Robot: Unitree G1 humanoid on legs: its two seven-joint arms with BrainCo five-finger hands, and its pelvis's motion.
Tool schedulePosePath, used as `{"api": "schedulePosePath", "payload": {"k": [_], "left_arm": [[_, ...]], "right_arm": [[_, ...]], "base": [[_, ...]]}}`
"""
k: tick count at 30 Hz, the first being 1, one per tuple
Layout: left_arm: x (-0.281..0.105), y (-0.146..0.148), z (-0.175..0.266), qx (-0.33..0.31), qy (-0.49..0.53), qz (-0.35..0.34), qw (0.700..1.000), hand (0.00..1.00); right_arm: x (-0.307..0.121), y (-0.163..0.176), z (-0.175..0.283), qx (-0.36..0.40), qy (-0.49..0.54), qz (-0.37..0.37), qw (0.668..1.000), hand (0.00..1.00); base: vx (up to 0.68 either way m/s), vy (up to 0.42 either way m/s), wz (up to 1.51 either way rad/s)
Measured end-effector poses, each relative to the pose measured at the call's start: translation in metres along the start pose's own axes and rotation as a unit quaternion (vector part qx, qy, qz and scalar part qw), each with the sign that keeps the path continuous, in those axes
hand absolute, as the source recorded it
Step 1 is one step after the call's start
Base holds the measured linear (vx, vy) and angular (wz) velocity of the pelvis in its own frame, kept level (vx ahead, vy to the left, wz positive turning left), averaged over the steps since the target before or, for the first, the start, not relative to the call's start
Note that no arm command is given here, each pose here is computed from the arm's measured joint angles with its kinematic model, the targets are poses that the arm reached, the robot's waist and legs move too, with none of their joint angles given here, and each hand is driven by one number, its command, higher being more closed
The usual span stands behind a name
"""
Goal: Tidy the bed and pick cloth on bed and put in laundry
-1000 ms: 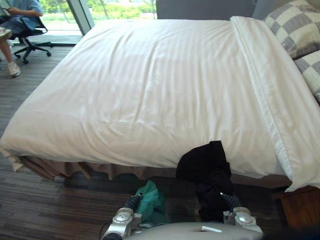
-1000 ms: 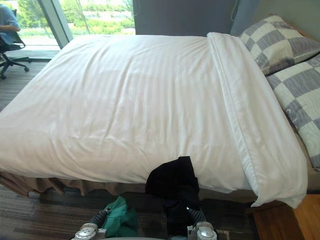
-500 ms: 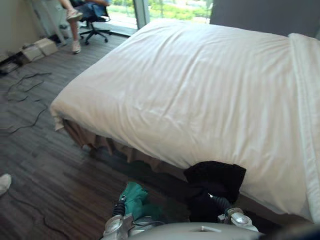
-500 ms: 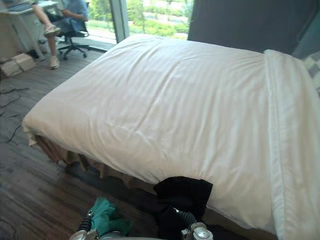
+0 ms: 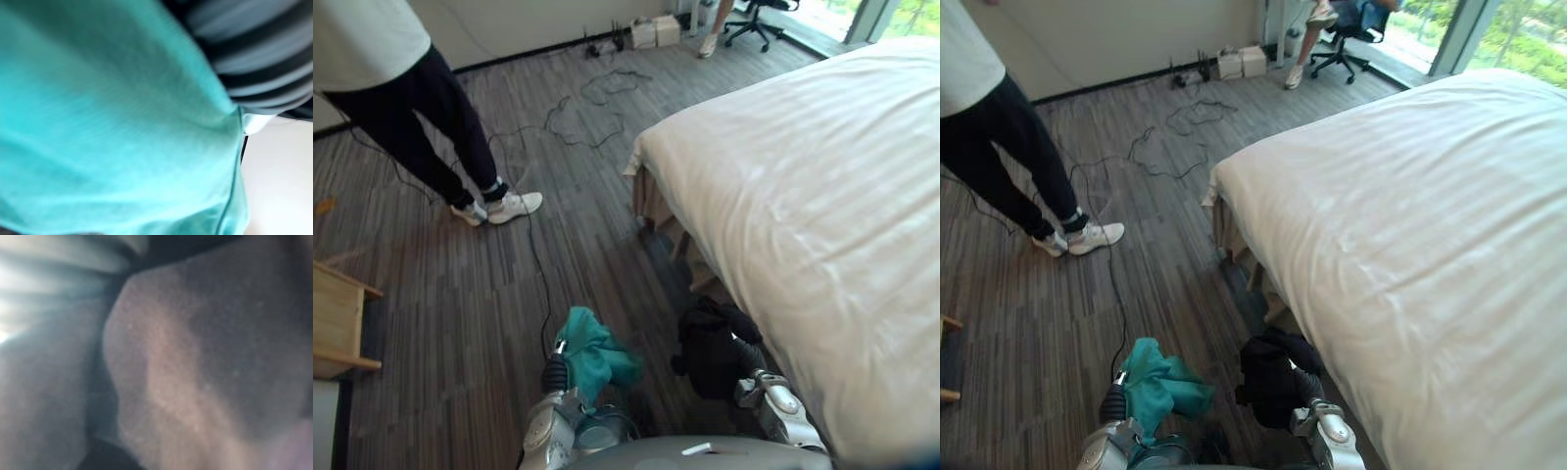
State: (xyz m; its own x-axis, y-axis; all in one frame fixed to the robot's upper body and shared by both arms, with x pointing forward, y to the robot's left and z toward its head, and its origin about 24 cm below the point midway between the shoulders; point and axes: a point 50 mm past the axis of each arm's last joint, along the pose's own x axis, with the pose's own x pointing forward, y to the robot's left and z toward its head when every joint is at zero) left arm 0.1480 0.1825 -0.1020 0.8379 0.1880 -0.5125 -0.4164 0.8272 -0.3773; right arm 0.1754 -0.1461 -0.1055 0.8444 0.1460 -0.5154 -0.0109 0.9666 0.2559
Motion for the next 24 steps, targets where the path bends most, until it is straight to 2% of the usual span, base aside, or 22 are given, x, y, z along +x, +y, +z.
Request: {"api": "schedulePosePath", "payload": {"k": [5,13,19,24], "left_arm": [[-0.003,-0.017,0.013,0.001,-0.031,-0.036,0.999,1.0],[0.015,-0.052,0.038,0.027,-0.06,-0.084,0.994,1.0],[0.008,-0.056,0.028,0.047,-0.035,-0.091,0.994,1.0],[0.006,-0.049,0.026,0.054,-0.028,-0.085,0.994,1.0]], "right_arm": [[0.002,0.017,0.021,0.003,-0.048,-0.013,0.999,1.0],[-0.018,0.009,0.023,0.036,-0.082,-0.05,0.995,1.0],[-0.023,-0.003,0.042,0.065,-0.133,-0.047,0.988,1.0],[-0.024,-0.006,0.043,0.066,-0.135,-0.047,0.988,1.0]], "base": [[0.09,-0.007,0.86],[0.14,-0.021,1.08],[0.08,-0.159,0.07],[0.11,-0.102,-0.04]]}}
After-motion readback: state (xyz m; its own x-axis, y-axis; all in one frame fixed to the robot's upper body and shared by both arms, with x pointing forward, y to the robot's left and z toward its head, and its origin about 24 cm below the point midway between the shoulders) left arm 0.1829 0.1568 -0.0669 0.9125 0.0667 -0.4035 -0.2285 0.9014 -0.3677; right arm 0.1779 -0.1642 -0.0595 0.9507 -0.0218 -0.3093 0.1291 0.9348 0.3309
